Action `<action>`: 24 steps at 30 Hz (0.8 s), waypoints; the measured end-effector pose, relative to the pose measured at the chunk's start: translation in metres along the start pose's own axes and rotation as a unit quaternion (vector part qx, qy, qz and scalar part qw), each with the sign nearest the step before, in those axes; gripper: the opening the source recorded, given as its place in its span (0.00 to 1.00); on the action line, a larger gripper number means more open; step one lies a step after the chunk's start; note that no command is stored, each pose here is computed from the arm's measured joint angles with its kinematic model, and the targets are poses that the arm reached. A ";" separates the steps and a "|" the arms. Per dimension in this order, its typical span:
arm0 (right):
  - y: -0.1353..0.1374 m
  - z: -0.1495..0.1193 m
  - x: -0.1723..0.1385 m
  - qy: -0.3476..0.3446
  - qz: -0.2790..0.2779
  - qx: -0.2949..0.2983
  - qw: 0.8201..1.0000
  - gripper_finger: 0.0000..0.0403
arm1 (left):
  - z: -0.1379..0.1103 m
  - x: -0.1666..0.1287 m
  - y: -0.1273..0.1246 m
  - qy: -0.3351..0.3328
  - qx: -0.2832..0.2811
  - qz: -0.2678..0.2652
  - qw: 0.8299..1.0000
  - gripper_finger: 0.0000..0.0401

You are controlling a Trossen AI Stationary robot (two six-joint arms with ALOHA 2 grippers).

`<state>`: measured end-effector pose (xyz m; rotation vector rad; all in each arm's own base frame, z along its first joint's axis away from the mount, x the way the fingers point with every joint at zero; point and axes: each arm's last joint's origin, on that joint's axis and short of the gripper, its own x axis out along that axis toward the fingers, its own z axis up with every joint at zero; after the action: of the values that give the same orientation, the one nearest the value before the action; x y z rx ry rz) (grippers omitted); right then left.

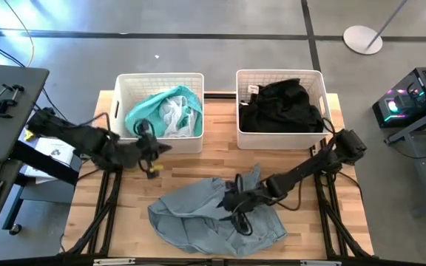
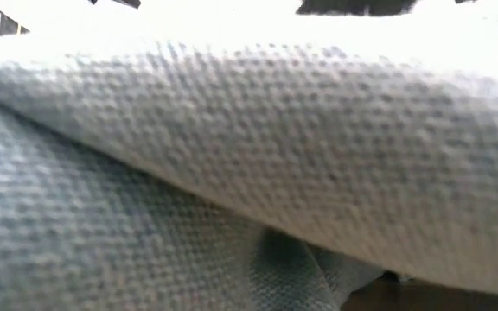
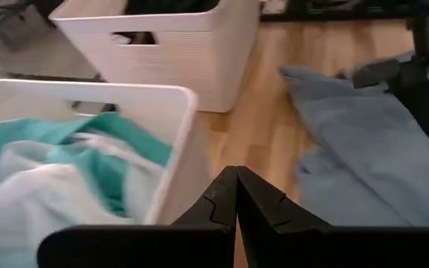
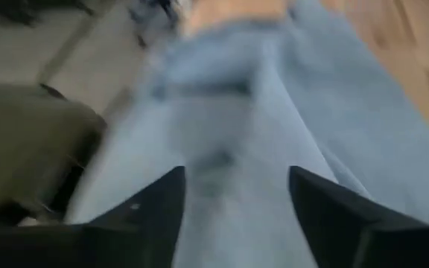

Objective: Sort clothes
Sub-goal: Put the light blue pants into the left white laundry bin

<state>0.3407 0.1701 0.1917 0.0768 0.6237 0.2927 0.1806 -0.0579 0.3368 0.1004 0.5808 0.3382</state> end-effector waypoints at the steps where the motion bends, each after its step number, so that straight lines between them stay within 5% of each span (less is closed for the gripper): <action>1: 0.003 0.005 0.002 -0.013 0.013 -0.002 1.000 0.60 | -0.001 0.000 -0.006 -0.001 -0.001 -0.005 1.000 0.00; 10: 0.027 0.009 0.044 -0.011 0.041 -0.030 0.999 0.92 | -0.011 0.000 -0.048 0.010 -0.011 -0.047 0.999 0.00; 16: 0.022 -0.002 0.068 0.045 -0.018 -0.041 0.998 0.94 | -0.017 0.006 -0.065 0.024 0.011 -0.047 0.999 0.00; 24: -0.020 -0.042 0.084 0.132 -0.093 0.013 0.987 0.94 | -0.023 0.014 -0.074 0.043 0.034 -0.038 0.998 0.00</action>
<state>0.3857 0.1749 0.1073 0.0036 0.8915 0.1142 0.1998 -0.1225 0.2971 0.1288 0.6803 0.2494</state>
